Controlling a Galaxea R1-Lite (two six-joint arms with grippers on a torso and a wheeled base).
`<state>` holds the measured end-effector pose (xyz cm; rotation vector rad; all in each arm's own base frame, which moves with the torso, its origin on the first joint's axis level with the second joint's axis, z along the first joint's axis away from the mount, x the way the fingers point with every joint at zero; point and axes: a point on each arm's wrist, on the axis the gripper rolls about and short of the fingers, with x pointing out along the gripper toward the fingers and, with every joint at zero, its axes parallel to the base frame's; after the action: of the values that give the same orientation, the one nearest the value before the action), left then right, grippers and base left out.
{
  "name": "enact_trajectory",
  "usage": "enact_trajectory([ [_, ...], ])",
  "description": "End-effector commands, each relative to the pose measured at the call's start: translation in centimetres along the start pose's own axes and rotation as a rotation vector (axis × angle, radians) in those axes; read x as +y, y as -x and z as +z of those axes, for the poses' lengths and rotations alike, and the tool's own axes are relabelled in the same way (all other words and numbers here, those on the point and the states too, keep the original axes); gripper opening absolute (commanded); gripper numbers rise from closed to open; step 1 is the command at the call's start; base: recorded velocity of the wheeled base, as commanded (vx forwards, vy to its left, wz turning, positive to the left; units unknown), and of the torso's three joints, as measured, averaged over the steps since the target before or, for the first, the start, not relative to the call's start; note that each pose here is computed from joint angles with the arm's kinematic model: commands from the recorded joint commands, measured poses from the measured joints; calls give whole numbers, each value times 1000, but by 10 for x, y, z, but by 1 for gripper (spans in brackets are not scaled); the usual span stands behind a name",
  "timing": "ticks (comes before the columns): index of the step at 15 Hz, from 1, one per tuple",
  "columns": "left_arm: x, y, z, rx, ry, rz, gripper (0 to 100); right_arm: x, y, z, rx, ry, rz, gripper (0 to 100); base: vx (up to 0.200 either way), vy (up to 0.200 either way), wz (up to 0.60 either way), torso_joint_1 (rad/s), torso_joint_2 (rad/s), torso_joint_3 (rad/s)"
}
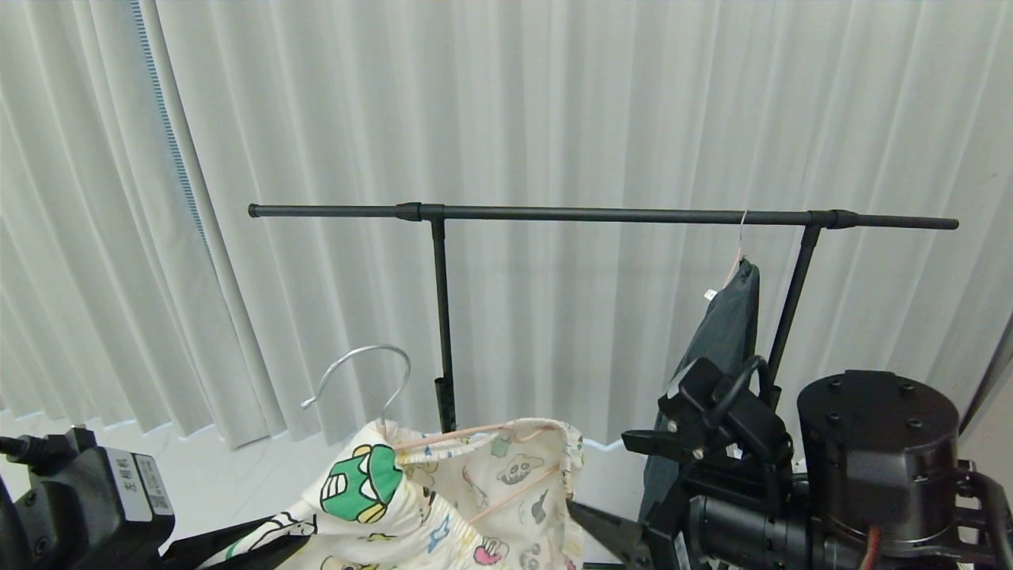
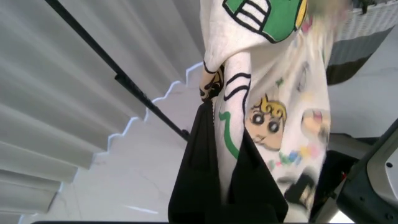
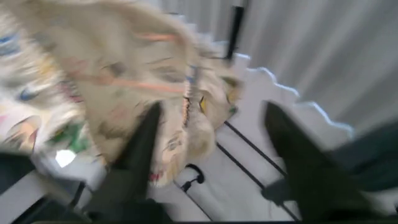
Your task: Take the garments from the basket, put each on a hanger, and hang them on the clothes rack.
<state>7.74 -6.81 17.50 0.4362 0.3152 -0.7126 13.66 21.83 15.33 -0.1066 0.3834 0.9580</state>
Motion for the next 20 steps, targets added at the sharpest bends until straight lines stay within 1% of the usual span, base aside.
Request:
enact_trajectory([
  [1,-1,0,0,-4,-4,-7,0,1,5,4,-20,76,67,100,0,0,0,0,0,0],
  [3,-5,1,2,-24,-23,-61,0,-6,-1,6,-22,210,108,100,0,0,0,0,0,0],
  [5,-10,1,2,-39,-51,-124,0,-7,-7,7,-21,312,145,100,0,0,0,0,0,0],
  [6,-14,1,1,-40,-67,-164,0,-5,-11,4,-13,362,170,100,0,0,0,0,0,0],
  [8,-21,-1,-1,-36,-95,-217,0,4,-13,-5,17,455,265,100,0,0,0,0,0,0],
  [9,-22,-2,-1,-29,-101,-225,0,9,-13,-8,37,477,317,100,0,0,0,0,0,0],
  [11,-23,-3,0,-27,-106,-236,0,19,-12,-12,65,499,385,100,0,0,0,0,0,0],
  [12,-25,-3,-1,-31,-125,-248,0,22,-12,-12,72,506,398,100,0,0,0,0,0,0],
  [13,-26,-3,-2,-32,-168,-258,0,24,-12,-9,85,511,407,100,0,0,0,0,0,0],
  [14,-28,-8,-5,-7,-209,-266,0,25,-12,-5,101,509,412,100,0,0,0,0,0,0],
  [15,-29,-12,-3,6,-222,-271,0,26,-13,-1,111,507,424,100,0,0,0,0,0,0],
  [17,-30,-17,3,10,-226,-277,0,27,-13,6,136,501,443,100,0,0,0,0,0,0],
  [20,-29,-16,9,-15,-226,-274,0,27,-15,5,170,495,449,100,0,0,0,0,0,0],
])
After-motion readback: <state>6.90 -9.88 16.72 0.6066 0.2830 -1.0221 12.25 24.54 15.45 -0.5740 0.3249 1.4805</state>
